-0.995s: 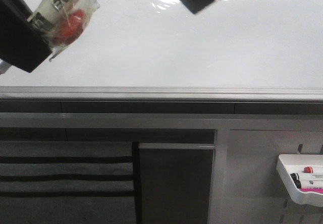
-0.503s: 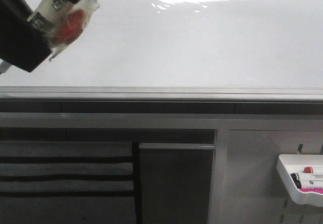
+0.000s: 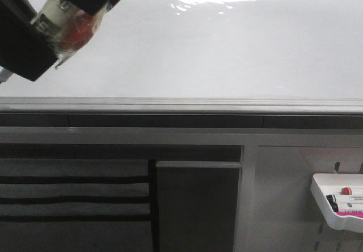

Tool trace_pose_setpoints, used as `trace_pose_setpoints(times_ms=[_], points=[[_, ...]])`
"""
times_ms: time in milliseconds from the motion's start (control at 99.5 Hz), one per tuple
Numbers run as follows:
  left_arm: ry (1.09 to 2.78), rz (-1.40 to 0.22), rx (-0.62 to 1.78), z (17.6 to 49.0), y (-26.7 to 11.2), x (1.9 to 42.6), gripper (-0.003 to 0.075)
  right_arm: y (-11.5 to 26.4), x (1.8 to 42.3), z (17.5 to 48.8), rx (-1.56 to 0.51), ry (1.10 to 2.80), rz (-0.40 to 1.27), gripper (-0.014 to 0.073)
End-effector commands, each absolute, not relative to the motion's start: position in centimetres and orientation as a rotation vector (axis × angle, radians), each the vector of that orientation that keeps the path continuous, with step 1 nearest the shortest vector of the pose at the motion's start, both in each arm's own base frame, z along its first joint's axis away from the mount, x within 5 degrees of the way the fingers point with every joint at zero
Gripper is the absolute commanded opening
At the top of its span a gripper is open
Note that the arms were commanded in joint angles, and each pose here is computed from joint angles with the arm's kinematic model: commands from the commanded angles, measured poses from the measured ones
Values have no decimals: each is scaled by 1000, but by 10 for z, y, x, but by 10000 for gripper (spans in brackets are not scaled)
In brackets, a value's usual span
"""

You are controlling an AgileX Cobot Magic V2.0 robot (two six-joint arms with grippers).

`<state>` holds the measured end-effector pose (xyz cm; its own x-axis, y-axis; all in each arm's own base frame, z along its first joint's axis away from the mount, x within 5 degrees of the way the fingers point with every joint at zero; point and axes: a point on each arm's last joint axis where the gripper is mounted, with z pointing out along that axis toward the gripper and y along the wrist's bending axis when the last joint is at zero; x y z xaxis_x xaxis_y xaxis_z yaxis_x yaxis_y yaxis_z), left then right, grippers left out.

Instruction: Write number 3 on whiteboard

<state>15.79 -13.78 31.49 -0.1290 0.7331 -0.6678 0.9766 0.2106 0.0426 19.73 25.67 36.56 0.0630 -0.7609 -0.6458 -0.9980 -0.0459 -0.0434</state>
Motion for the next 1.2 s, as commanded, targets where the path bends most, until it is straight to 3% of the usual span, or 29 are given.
trace_pose_setpoints(times_ms=[0,70,312,573,674,794,895,1186], points=[[1858,-579,1521,331,-141,156,-20,253,191,388,-1816,1673,657,270],[1858,-579,1521,331,-141,156,-20,253,190,387,-1819,1679,661,247],[1858,-579,1521,331,-141,156,-20,253,190,388,-1818,1678,669,44],[1847,-559,1493,332,-141,159,-13,252,189,388,-1829,1681,673,21],[1845,-554,1483,333,-141,160,69,251,188,390,-1826,1675,672,21],[1824,-526,1435,337,-140,161,247,249,186,395,-1798,1667,668,21],[1799,-493,1349,346,-135,161,342,243,182,404,-1758,1654,647,21],[1788,-423,1115,364,-104,146,370,193,184,425,-1519,1751,556,21]])
